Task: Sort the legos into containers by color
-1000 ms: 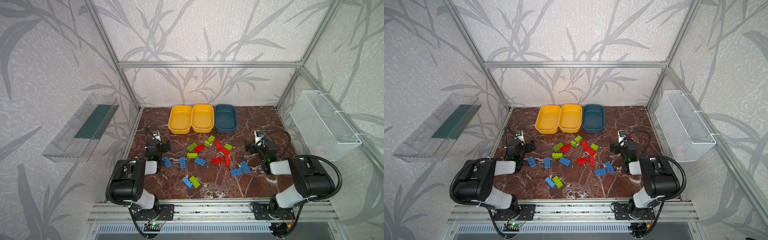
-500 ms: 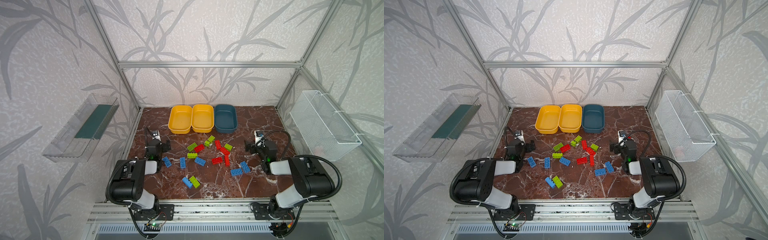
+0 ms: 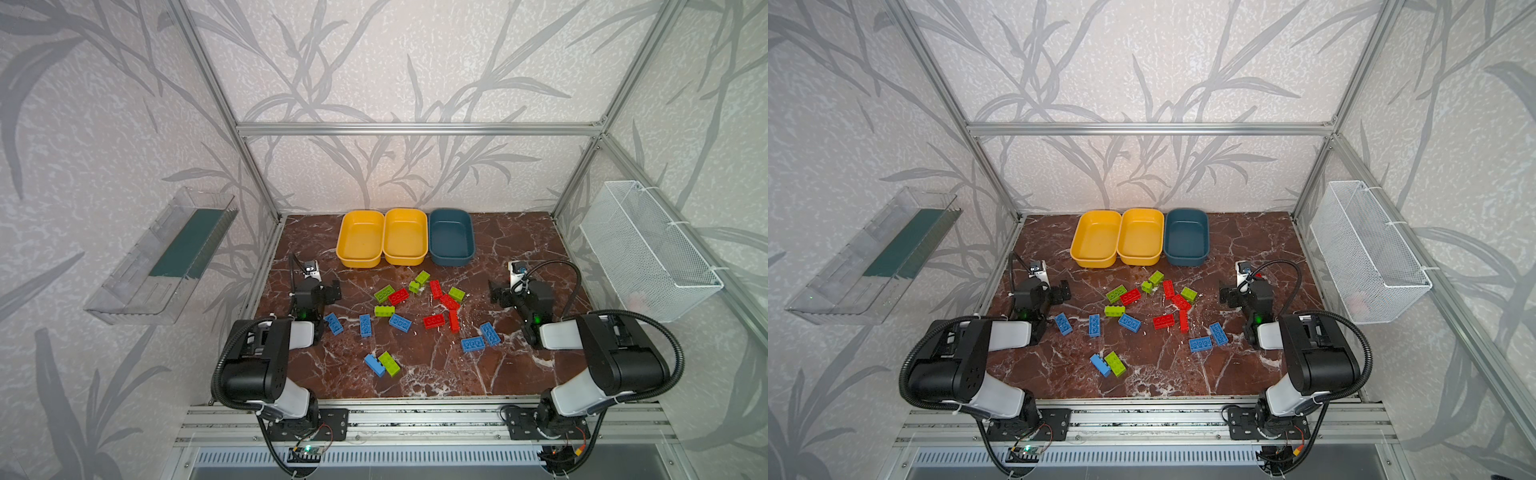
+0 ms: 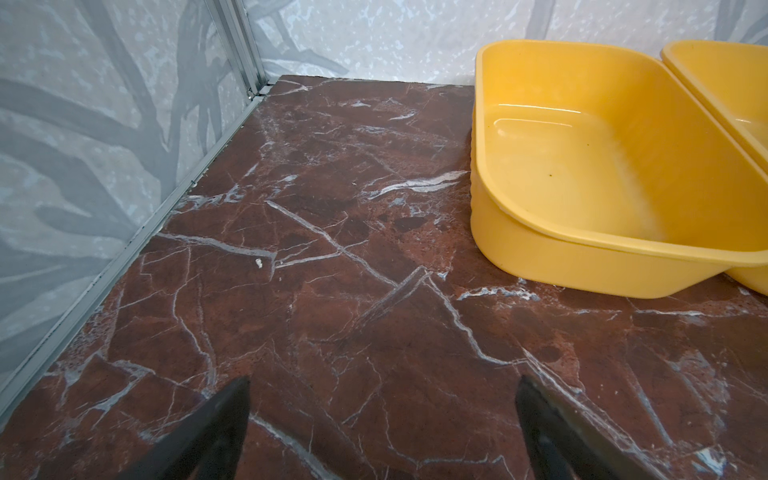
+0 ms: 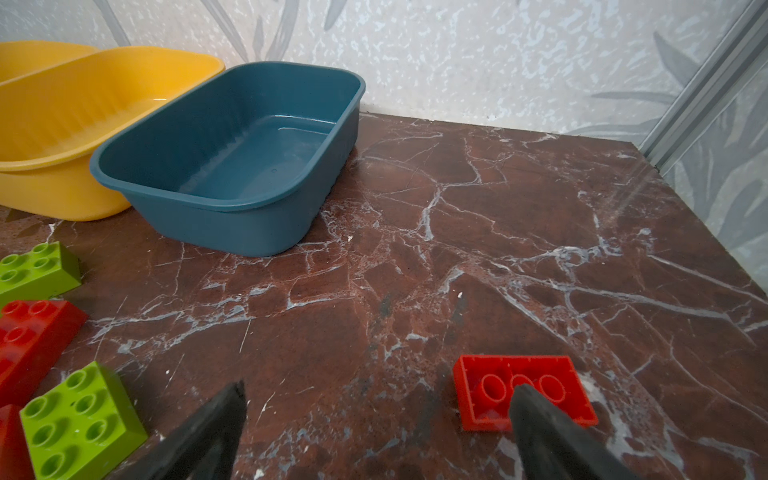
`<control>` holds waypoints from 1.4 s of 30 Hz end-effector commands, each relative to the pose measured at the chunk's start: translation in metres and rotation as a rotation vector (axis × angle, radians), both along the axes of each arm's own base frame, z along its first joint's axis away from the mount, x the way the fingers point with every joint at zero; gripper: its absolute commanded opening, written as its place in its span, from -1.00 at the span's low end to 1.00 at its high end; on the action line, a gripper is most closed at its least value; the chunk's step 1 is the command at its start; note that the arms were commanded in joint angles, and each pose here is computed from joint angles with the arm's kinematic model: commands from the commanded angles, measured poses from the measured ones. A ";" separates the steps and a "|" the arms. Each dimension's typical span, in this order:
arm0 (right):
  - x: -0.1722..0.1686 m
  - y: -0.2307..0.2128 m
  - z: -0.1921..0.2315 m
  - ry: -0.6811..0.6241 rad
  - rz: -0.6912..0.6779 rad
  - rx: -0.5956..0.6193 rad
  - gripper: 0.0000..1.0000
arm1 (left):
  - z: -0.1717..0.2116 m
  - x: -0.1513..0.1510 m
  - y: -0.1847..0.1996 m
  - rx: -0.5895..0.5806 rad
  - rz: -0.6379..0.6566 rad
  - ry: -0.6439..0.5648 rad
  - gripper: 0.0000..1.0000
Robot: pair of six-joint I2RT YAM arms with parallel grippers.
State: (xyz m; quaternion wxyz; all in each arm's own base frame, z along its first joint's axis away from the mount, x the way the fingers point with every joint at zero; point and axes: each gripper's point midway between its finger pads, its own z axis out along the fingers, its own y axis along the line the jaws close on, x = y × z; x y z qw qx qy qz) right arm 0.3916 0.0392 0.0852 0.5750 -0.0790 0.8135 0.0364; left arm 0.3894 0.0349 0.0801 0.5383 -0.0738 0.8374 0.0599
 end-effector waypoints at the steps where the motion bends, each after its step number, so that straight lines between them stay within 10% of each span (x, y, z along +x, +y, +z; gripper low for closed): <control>1: 0.007 0.000 0.008 -0.023 0.002 0.007 0.98 | 0.011 0.006 0.001 0.002 -0.007 -0.025 0.98; 18: 0.000 -0.010 0.037 -0.023 -0.118 -0.040 0.98 | 0.036 0.021 0.005 -0.006 0.012 0.102 0.97; 27: -0.035 -0.014 0.048 0.361 -0.291 0.009 0.98 | 0.083 0.035 -0.004 -0.135 0.054 0.108 0.98; 42: -0.054 0.050 0.100 0.443 -0.283 -0.186 0.98 | 0.162 0.008 -0.157 -0.058 -0.256 0.040 0.98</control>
